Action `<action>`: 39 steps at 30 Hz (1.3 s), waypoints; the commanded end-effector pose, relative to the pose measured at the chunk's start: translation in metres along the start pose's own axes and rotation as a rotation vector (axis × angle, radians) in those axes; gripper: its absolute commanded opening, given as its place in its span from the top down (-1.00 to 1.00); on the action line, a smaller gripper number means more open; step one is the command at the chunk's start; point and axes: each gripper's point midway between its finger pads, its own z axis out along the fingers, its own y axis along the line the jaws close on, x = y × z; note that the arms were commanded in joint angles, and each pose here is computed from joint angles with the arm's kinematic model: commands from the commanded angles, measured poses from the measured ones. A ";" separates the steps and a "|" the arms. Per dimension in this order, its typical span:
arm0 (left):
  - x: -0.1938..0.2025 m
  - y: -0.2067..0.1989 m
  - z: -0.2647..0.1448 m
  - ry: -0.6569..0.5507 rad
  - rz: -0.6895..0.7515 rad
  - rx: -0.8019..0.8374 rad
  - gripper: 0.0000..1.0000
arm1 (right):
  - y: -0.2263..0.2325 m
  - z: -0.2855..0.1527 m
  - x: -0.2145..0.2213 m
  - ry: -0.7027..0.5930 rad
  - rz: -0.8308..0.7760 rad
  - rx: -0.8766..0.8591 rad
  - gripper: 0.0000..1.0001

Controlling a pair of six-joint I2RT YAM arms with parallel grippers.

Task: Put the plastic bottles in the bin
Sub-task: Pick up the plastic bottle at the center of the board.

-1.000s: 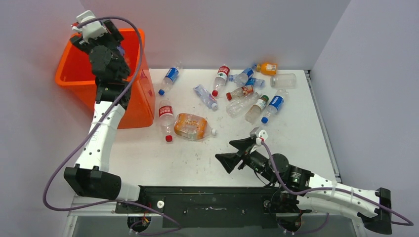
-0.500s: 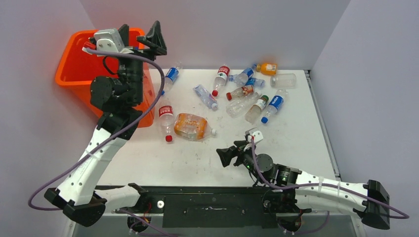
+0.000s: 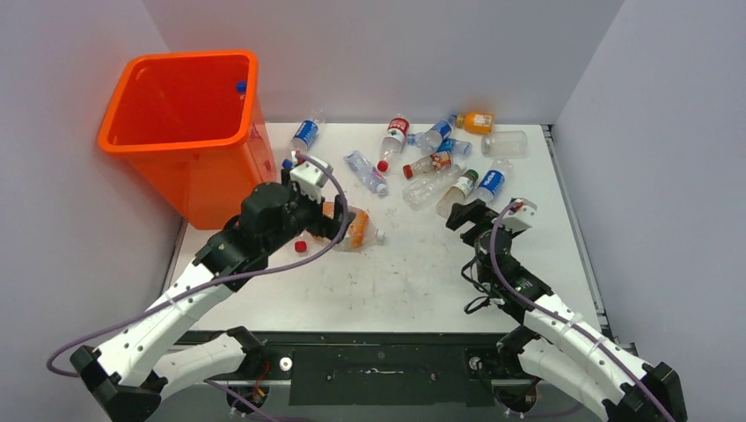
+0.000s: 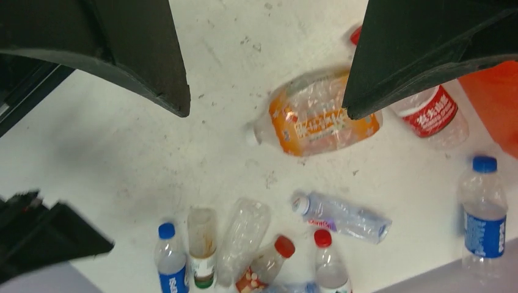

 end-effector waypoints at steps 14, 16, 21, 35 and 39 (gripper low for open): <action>0.031 0.044 -0.049 -0.223 -0.047 -0.107 -0.92 | -0.094 0.094 -0.007 -0.033 0.392 0.251 -0.79; 0.030 0.046 -0.055 -0.244 -0.056 -0.119 -0.92 | -0.099 0.106 -0.004 -0.004 0.379 0.247 -0.79; 0.023 0.047 -0.063 -0.294 -0.065 -0.121 -0.93 | -0.103 0.130 0.009 0.049 0.355 0.251 -0.79; 0.020 0.038 -0.068 -0.305 -0.078 -0.085 -0.92 | -0.108 0.148 0.034 0.094 0.318 0.235 -0.90; 0.021 0.035 -0.068 -0.301 -0.078 -0.073 -0.93 | -0.113 0.150 0.049 0.123 0.323 0.239 -0.89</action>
